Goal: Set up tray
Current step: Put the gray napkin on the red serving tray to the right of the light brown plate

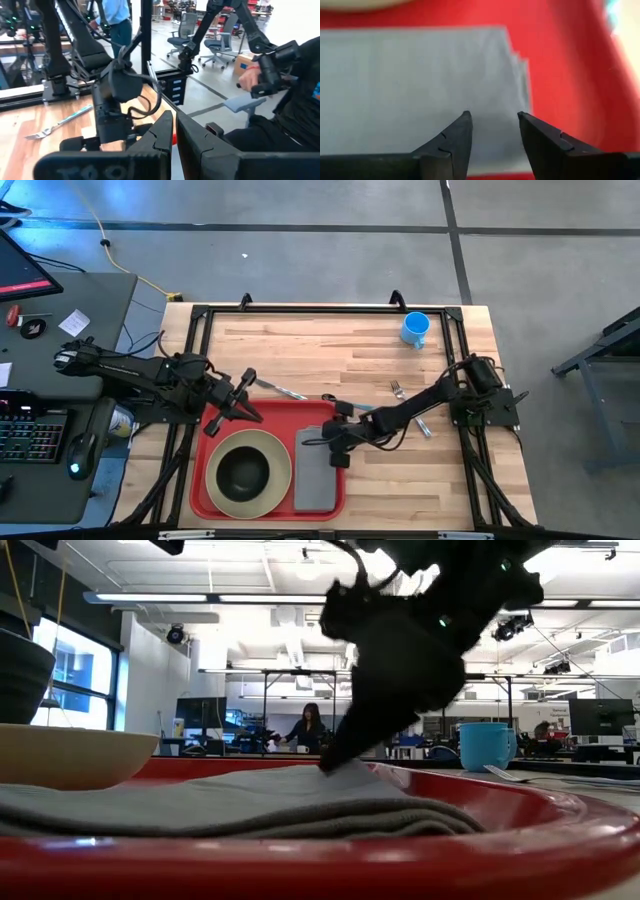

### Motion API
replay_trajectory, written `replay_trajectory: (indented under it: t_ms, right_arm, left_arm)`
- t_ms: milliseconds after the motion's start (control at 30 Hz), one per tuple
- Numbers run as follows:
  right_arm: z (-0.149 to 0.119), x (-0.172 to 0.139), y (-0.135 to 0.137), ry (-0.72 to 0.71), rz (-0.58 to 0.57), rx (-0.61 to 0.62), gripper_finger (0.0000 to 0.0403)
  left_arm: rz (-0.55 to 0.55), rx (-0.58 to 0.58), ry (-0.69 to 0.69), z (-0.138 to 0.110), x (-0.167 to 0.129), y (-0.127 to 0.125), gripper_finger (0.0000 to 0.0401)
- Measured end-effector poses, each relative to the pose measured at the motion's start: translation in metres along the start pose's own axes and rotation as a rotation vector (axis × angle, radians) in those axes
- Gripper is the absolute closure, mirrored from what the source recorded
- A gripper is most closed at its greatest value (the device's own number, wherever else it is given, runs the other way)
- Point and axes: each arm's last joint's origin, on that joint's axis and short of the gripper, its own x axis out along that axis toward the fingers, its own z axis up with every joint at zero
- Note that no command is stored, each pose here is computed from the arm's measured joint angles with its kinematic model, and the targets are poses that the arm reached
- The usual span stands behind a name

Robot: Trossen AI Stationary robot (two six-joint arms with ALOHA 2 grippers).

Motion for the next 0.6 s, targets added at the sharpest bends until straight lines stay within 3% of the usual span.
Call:
replay_trajectory:
  t_ms: [600]
  right_arm:
    - [0.0010,0.0015,-0.0070,0.010,-0.029,0.053,0.0247]
  left_arm:
    - [-0.001,0.025,-0.011,0.0010,0.0000,0.0000,0.0345]
